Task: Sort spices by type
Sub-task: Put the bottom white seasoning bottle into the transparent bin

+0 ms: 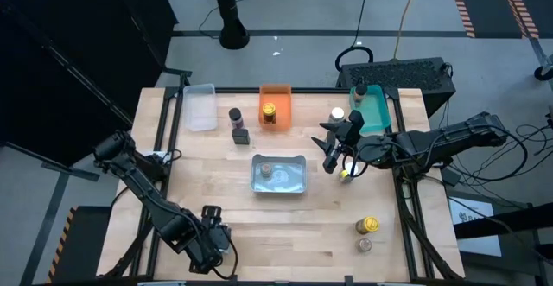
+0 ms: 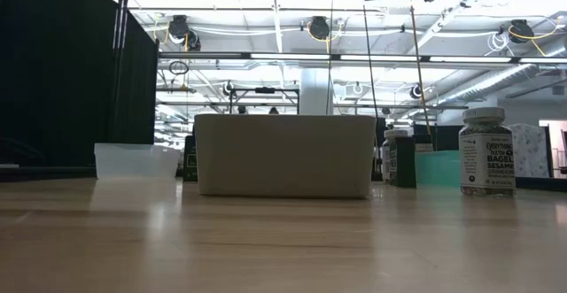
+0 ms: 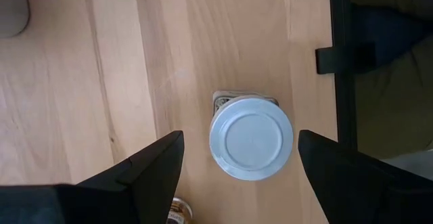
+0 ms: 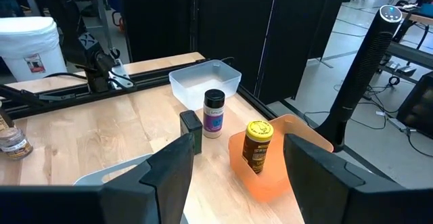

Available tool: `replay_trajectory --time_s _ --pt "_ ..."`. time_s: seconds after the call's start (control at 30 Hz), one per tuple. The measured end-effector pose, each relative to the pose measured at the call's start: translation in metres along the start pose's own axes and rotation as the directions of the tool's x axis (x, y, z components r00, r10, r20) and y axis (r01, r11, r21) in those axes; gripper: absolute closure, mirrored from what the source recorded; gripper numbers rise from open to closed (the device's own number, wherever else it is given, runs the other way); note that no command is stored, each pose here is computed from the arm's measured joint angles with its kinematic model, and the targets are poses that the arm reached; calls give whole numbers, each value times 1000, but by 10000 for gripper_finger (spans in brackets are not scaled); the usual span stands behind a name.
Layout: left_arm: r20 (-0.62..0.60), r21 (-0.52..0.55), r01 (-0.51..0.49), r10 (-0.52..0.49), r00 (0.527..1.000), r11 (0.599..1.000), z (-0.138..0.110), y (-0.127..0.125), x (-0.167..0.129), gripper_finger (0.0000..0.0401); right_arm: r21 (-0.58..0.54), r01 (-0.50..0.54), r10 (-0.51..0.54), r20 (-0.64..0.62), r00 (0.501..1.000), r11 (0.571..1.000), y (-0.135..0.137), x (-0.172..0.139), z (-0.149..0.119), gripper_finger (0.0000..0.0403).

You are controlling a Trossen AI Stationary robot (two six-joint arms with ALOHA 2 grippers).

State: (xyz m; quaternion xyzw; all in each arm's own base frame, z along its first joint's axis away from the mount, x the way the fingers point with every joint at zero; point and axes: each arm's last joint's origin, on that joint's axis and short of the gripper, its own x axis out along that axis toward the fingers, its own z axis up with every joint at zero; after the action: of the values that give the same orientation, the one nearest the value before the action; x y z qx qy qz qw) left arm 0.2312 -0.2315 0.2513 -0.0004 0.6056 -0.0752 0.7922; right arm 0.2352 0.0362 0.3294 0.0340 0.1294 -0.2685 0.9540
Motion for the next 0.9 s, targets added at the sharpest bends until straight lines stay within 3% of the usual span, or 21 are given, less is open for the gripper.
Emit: replay_trajectory --time_s 0.47,0.9 --pt "-9 43 -45 45 999 998 1 -5 17 104 1 -24 24 -6 1000 1000 1 0 0 193" --pt "-5 41 -12 13 1000 999 -1 -5 30 105 0 -24 24 -6 1000 1000 1 0 0 193"
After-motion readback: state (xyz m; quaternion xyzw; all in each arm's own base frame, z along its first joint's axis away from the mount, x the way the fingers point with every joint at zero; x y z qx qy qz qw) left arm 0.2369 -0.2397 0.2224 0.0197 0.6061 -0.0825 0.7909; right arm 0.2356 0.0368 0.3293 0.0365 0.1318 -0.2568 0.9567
